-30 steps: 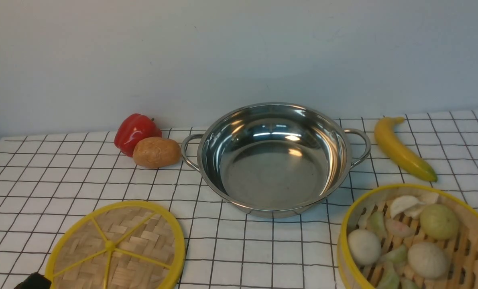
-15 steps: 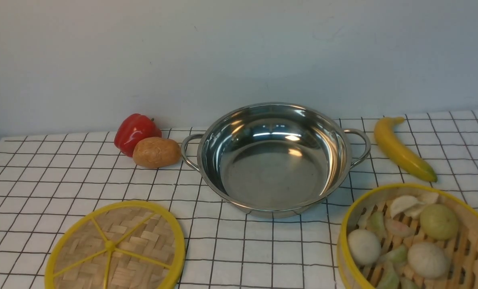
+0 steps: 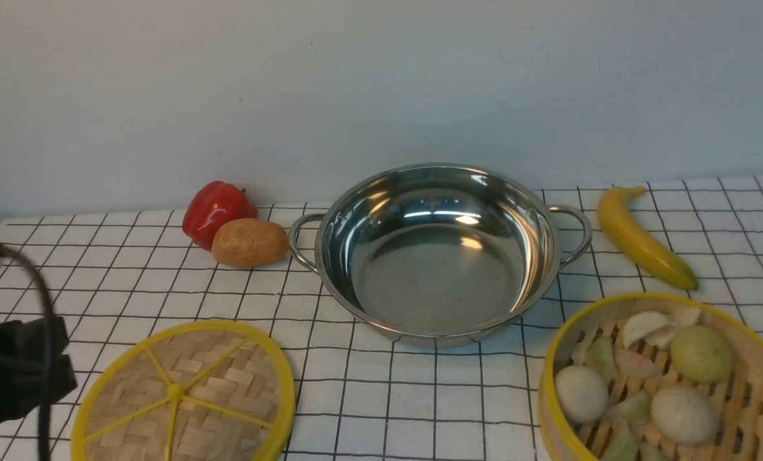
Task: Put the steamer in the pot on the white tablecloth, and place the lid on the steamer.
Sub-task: 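Reach for and grasp the rim of the bamboo steamer holding the buns with the right gripper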
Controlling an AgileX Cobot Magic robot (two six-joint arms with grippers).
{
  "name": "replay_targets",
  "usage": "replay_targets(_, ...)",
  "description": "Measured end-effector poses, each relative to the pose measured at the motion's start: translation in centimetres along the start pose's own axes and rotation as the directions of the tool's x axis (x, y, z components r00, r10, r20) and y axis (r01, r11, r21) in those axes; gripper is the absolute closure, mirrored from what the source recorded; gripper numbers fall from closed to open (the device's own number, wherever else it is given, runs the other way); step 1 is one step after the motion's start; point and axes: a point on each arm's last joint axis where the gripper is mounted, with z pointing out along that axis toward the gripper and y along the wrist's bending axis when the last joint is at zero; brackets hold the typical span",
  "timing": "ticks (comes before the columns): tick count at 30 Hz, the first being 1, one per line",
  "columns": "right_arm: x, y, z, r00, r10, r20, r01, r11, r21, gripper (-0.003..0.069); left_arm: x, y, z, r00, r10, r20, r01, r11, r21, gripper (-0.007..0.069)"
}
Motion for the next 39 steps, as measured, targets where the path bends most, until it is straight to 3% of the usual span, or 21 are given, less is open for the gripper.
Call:
replay_targets(4, -0.5, 1.1, 3.3, 0.981, -0.061, -0.182, 0.058, 0.998, -0.02, 0.0419, -1.0, 0.6, 3.0, 0.975, 0.064, -0.211, -0.072, 0.997, -0.026, 0.0382)
replay_targets(5, -0.8, 1.9, 4.7, 0.968, -0.083, -0.236, 0.071, 0.996, -0.061, 0.0419, -1.4, 1.0, 4.5, 0.952, 0.093, -0.293, -0.109, 0.993, -0.04, 0.0382)
replay_targets(14, -1.8, 3.8, 11.3, 0.928, -0.115, -0.355, 0.082, 0.991, -0.106, 0.0419, -1.1, 1.7, 9.9, 0.855, 0.086, -0.511, -0.119, 0.992, -0.032, 0.0382)
replay_targets(26, -1.7, 3.3, 17.0, 0.892, -0.082, -0.445, 0.061, 0.996, -0.062, 0.0419, -0.5, 1.8, 11.0, 0.833, 0.072, -0.549, -0.105, 0.994, -0.028, 0.0382)
replay_targets(39, -1.6, 3.6, 19.0, 0.89, -0.087, -0.447, 0.059, 0.995, -0.077, 0.0419, -0.5, 1.8, 11.0, 0.833, 0.07, -0.548, -0.102, 0.994, -0.028, 0.0382)
